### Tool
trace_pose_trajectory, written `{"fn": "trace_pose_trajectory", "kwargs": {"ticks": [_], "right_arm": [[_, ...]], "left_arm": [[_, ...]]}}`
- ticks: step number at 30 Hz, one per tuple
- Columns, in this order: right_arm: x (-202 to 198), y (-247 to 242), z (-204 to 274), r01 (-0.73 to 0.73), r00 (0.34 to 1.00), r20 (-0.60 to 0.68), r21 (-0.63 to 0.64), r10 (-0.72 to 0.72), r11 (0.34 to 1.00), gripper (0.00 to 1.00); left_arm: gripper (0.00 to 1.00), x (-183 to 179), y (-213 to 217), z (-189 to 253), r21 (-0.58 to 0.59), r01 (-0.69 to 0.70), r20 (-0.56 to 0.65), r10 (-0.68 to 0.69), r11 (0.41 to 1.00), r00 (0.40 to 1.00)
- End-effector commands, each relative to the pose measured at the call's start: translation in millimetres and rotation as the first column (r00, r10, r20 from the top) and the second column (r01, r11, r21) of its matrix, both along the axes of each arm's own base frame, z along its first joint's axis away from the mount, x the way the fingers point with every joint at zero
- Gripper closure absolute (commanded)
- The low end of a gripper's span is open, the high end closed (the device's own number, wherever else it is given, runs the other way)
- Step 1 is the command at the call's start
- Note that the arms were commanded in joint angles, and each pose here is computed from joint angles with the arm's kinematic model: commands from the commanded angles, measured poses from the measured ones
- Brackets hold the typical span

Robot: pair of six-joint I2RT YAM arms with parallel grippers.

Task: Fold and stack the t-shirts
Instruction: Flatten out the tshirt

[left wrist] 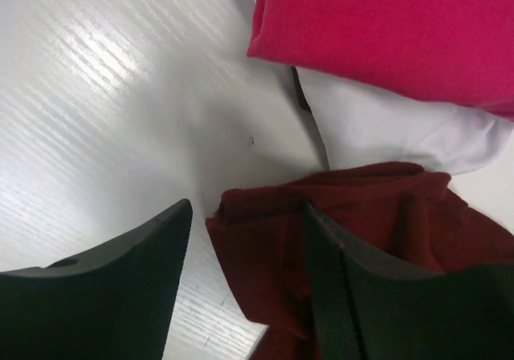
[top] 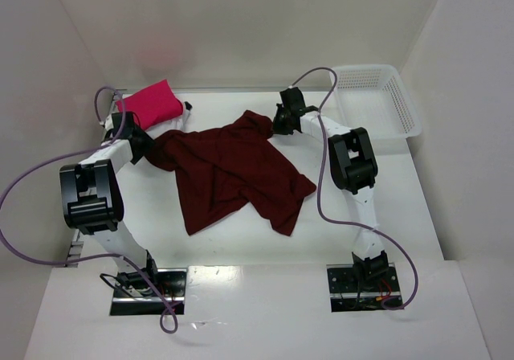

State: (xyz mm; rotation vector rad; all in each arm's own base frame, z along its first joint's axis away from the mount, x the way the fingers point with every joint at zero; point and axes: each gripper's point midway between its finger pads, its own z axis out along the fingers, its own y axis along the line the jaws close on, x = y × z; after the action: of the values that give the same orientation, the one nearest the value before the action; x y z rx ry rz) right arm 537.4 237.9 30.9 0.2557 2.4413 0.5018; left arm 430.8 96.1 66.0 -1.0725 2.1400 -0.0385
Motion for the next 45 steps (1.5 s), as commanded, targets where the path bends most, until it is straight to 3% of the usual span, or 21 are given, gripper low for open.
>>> {"fn": "trace_pose_trajectory", "kwargs": {"ticks": [1, 9, 16, 21, 25, 35, 45], "right_arm": [[14, 4, 34, -0.008, 0.997, 0.082, -0.006, 0.008, 1.000, 1.00], [19, 0, 59, -0.004, 0.994, 0.114, -0.002, 0.005, 1.000, 1.00], [23, -9, 82, 0.007, 0.989, 0.148, 0.017, -0.009, 1.000, 1.00], [27, -13, 92, 0.002, 0.986, 0.168, 0.021, -0.005, 1.000, 1.00], [28, -12, 96, 0.001, 0.984, 0.176, 0.024, -0.006, 1.000, 1.00], [27, -11, 101, -0.012, 0.983, 0.186, 0.026, 0.007, 1.000, 1.00], [32, -16, 112, -0.009, 0.977, 0.214, 0.027, 0.003, 1.000, 1.00]], "left_arm": [[0.35, 16, 10, 9, 0.041, 0.008, 0.039, -0.010, 0.999, 0.999], [0.47, 21, 18, 9, 0.072, -0.010, 0.038, 0.008, 0.997, 0.999], [0.50, 22, 28, 1, 0.119, -0.034, 0.016, 0.032, 0.992, 0.999], [0.34, 23, 38, -2, 0.144, -0.055, 0.004, 0.055, 0.988, 0.998], [0.33, 25, 40, -7, 0.149, -0.051, -0.001, 0.051, 0.988, 0.999], [0.53, 40, 30, -22, 0.112, 0.005, 0.031, -0.008, 0.994, 0.999], [0.62, 47, 19, -36, 0.068, 0.063, 0.039, -0.066, 0.996, 0.997]]}}
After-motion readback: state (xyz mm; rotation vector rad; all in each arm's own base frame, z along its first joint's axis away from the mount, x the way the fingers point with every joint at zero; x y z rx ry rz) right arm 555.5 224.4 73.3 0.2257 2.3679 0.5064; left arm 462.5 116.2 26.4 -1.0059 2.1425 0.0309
